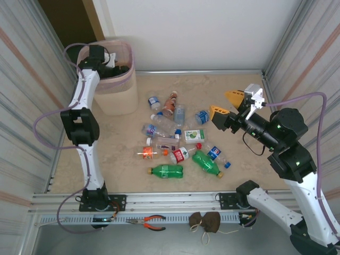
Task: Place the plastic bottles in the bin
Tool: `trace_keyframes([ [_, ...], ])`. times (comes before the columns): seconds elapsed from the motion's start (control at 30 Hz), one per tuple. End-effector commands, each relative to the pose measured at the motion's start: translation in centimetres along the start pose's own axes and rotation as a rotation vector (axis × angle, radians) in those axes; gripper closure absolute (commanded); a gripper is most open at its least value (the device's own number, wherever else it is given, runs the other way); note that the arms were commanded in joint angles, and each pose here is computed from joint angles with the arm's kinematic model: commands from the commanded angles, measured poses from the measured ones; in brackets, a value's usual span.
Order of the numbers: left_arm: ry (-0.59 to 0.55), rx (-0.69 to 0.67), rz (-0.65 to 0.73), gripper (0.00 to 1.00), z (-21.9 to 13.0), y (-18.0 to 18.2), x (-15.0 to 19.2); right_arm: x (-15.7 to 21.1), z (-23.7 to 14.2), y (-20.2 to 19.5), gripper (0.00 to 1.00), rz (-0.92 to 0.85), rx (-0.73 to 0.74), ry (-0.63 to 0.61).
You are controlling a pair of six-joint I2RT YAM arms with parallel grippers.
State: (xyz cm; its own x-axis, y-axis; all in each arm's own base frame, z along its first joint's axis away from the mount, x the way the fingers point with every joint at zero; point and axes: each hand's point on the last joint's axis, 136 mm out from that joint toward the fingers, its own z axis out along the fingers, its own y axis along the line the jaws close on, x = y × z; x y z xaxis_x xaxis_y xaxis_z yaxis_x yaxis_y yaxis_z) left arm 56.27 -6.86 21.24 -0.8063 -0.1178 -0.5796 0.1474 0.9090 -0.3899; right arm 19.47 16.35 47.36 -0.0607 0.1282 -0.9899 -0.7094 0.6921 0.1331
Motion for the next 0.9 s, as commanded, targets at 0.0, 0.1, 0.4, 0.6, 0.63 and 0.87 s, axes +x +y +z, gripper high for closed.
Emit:
trace_keyframes([
  [0.0, -0.102, 0.046, 0.045, 0.23, -3.7, -2.7, -2.9, 0.7, 0.0, -1.1, 0.24, 0.009, 0.061, 0.033],
  [0.1, -0.143, 0.062, 0.064, 0.23, -5.5, -3.8, -3.9, 1.5, 0.4, -1.8, 0.24, 0.032, 0.088, 0.069],
  [0.4, -0.255, 0.097, 0.118, 0.23, -11.3, -6.9, -5.8, 5.6, 1.7, -5.2, 0.25, 0.184, 0.234, 0.204],
  [0.6, -0.305, 0.125, 0.15, 0.23, -14.7, -8.8, -5.9, 9.9, 2.9, -9.1, 0.25, 0.429, 0.377, 0.279],
  [0.63, -0.311, 0.128, 0.155, 0.23, -15.2, -9.0, -5.8, 10.6, 3.0, -9.8, 0.25, 0.474, 0.403, 0.286],
  [0.87, -0.352, 0.162, 0.185, 0.23, -18.6, -10.8, -4.2, 16.9, 4.3, -15.1, 0.29, 0.828, 0.507, 0.361],
])
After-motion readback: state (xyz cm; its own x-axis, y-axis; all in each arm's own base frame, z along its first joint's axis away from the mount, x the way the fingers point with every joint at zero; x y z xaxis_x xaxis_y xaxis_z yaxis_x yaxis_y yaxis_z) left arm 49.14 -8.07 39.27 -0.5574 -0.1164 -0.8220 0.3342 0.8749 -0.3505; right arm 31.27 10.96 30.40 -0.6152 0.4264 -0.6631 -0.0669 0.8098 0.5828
